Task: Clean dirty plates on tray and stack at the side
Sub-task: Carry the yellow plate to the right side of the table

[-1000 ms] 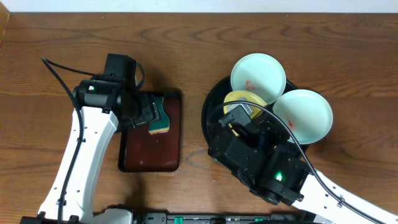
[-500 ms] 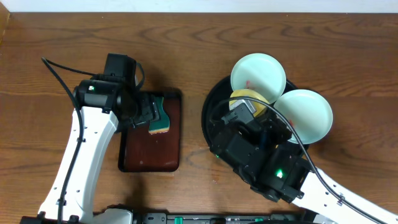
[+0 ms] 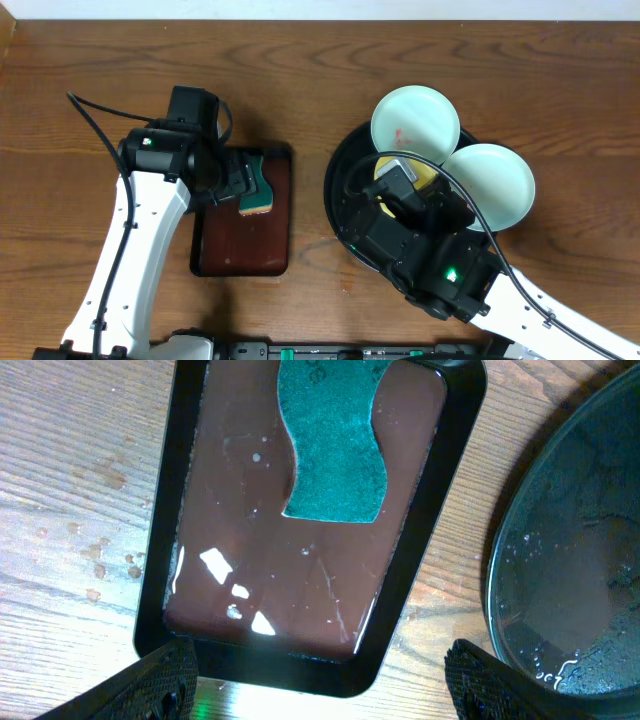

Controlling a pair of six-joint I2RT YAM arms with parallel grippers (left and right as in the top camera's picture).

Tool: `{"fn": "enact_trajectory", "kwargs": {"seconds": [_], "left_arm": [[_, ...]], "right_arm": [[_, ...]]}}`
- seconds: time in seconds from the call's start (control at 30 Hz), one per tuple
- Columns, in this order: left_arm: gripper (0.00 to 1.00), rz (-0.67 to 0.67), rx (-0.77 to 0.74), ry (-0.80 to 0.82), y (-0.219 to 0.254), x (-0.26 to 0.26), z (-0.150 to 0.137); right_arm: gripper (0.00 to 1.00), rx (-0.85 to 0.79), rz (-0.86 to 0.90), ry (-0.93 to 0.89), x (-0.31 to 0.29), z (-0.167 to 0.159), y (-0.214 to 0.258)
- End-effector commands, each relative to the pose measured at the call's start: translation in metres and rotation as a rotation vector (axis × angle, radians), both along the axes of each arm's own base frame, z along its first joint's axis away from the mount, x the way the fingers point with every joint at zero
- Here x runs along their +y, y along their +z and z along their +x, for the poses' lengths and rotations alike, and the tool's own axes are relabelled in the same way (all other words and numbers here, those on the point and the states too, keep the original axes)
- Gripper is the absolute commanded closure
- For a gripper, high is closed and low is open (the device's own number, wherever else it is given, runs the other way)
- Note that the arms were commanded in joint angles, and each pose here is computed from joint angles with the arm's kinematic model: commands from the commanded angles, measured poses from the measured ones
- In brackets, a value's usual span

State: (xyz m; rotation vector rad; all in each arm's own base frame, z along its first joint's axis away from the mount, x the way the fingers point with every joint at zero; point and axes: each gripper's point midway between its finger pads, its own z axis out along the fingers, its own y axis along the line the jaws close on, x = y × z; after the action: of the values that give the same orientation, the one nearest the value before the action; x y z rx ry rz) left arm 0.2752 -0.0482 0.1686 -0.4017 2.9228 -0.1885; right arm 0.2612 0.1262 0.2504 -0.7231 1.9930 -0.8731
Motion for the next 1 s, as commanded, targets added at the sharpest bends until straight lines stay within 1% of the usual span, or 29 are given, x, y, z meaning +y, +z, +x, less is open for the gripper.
{"fn": "enact_trajectory", "kwargs": {"seconds": [0.0, 0.07, 0.13, 0.17, 0.2, 0.23, 0.27, 0.33, 0.37, 0.4, 0.43, 0.47, 0.53, 0.6, 0.7, 0.83, 0.9, 0.97], "left_arm": [[0.2, -0.002, -0.006, 0.002, 0.002, 0.001, 0.0], [0.2, -0.002, -0.006, 0.002, 0.002, 0.001, 0.0], [0.2, -0.002, -0.006, 0.002, 0.002, 0.001, 0.0], [0.2, -0.002, -0.006, 0.002, 0.002, 0.001, 0.0], [0.2, -0.002, -0.006, 0.002, 0.002, 0.001, 0.0], [0.2, -0.002, -0.006, 0.002, 0.002, 0.001, 0.0], [0.2, -0.002, -0.006, 0.002, 0.002, 0.001, 0.0], [0.2, -0.002, -0.006, 0.002, 0.002, 0.001, 0.0], [0.2, -0.002, -0.006, 0.002, 0.002, 0.001, 0.0], [0.2, -0.002, -0.006, 0.001, 0.002, 0.001, 0.0], [0.2, -0.002, -0.006, 0.002, 0.002, 0.001, 0.0], [0.2, -0.002, -0.006, 0.002, 0.002, 0.001, 0.0], [0.2, -0.002, -0.006, 0.002, 0.002, 0.001, 0.0], [0.2, -0.002, -0.006, 0.002, 0.002, 0.001, 0.0], [0.2, -0.002, -0.006, 0.002, 0.002, 0.001, 0.0], [0.2, -0.002, -0.006, 0.002, 0.002, 0.001, 0.0], [0.2, -0.002, -0.006, 0.002, 0.002, 0.001, 0.0], [0.2, -0.002, -0.006, 0.002, 0.002, 0.001, 0.0]], "right_arm": [[0.99, -0.062, 0.026, -0.048, -0.006, 0.006, 0.012], [0.99, -0.039, -0.014, -0.022, -0.004, 0.005, 0.011], [0.99, -0.102, -0.028, -0.074, -0.014, 0.007, 0.021], [0.99, -0.105, -0.001, -0.077, -0.012, 0.007, 0.02], [0.99, -0.069, 0.024, -0.048, -0.005, 0.007, 0.014], [0.99, -0.027, 0.016, -0.009, 0.001, 0.005, 0.008], [0.99, -0.024, -0.01, -0.001, 0.0, 0.004, 0.009], [0.99, -0.088, -0.026, -0.051, -0.009, 0.006, 0.019], [0.99, -0.101, 0.011, -0.063, -0.008, 0.007, 0.019], [0.99, -0.063, 0.054, -0.036, 0.0, 0.007, 0.012], [0.99, 0.002, 0.068, 0.013, 0.009, 0.005, 0.002], [0.99, 0.029, 0.063, 0.032, 0.011, 0.004, -0.002], [0.99, -0.032, 0.072, -0.054, -0.005, 0.006, 0.005], [0.99, -0.043, 0.167, -0.134, -0.015, 0.007, 0.0], [0.99, 0.08, 0.336, -0.205, -0.019, 0.004, -0.027], [0.99, 0.235, 0.577, -0.38, -0.036, 0.003, -0.057], [0.99, 0.31, 0.69, -0.438, -0.045, 0.003, -0.065], [0.99, 0.344, 0.774, -0.485, -0.059, 0.003, -0.066]]}}
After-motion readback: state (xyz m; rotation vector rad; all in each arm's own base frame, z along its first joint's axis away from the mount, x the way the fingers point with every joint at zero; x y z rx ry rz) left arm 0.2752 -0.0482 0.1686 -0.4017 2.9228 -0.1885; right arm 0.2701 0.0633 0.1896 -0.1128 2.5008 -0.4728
